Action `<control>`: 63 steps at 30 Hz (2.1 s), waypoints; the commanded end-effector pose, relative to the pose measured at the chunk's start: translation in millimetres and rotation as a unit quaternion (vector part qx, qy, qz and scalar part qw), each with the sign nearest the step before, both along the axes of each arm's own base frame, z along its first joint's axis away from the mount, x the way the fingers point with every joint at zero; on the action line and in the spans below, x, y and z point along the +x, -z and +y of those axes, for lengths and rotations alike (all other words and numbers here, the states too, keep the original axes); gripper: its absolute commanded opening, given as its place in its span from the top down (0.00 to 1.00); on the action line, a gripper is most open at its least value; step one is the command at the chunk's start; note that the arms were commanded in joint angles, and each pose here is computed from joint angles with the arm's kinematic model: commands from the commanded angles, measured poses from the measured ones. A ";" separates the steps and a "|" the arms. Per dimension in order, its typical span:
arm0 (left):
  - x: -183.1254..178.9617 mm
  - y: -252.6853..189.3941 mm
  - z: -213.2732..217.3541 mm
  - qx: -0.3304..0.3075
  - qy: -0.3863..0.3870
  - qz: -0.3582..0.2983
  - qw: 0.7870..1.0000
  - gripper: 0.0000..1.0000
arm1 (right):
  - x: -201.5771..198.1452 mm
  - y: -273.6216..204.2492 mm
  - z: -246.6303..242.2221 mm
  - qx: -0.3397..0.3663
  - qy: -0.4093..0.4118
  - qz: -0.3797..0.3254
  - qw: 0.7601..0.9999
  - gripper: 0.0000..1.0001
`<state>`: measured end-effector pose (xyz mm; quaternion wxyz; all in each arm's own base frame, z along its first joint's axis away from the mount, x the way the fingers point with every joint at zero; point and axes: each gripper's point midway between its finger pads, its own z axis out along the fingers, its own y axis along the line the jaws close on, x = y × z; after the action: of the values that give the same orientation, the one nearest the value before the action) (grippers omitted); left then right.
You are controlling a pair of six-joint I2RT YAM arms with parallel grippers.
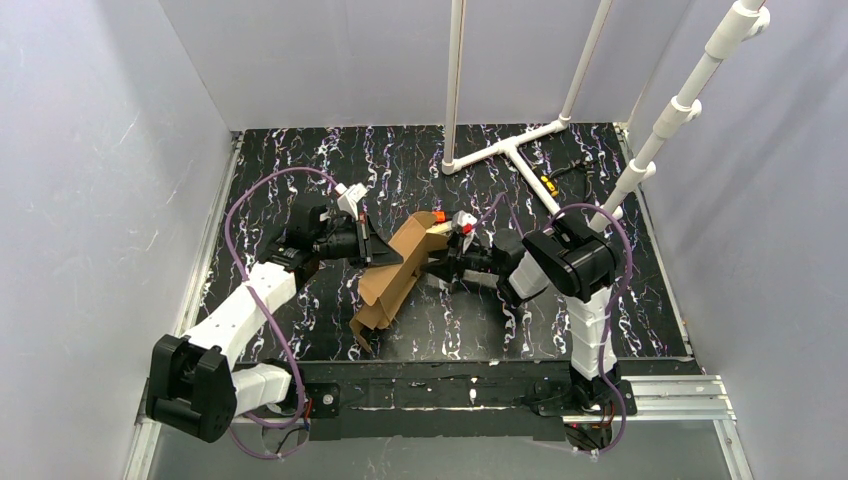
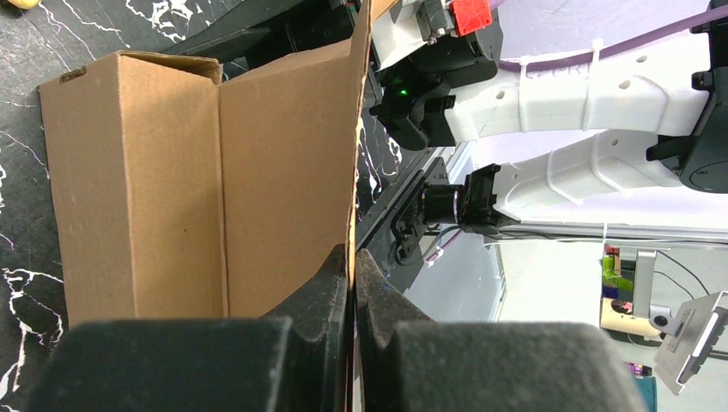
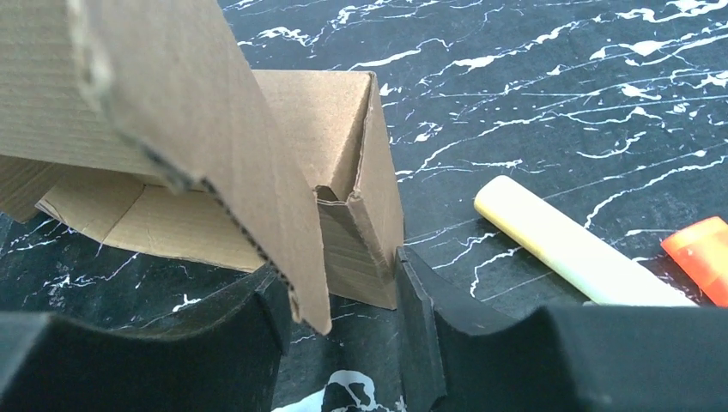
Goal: Fold the paper box
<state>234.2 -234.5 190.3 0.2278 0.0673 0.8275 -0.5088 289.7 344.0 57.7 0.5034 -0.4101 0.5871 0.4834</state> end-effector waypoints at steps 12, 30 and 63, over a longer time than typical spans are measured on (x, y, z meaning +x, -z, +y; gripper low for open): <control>-10.3 -7.7 3.4 -0.011 0.006 0.005 1.000 1.00 | 6.4 -57.3 20.7 0.086 -0.022 -0.118 0.989 0.42; -9.1 -16.1 22.2 -0.003 0.006 -0.002 1.000 1.00 | 15.9 -64.8 29.9 0.103 -0.036 -0.120 0.987 0.30; -6.4 -11.0 20.4 -0.043 0.022 0.036 0.998 1.00 | 19.1 -73.1 48.1 0.125 -0.054 -0.117 0.984 0.36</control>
<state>231.9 -213.0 198.6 0.1979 0.0486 0.8170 -0.5394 301.4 384.8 68.8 0.4759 -0.4130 0.5552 0.5428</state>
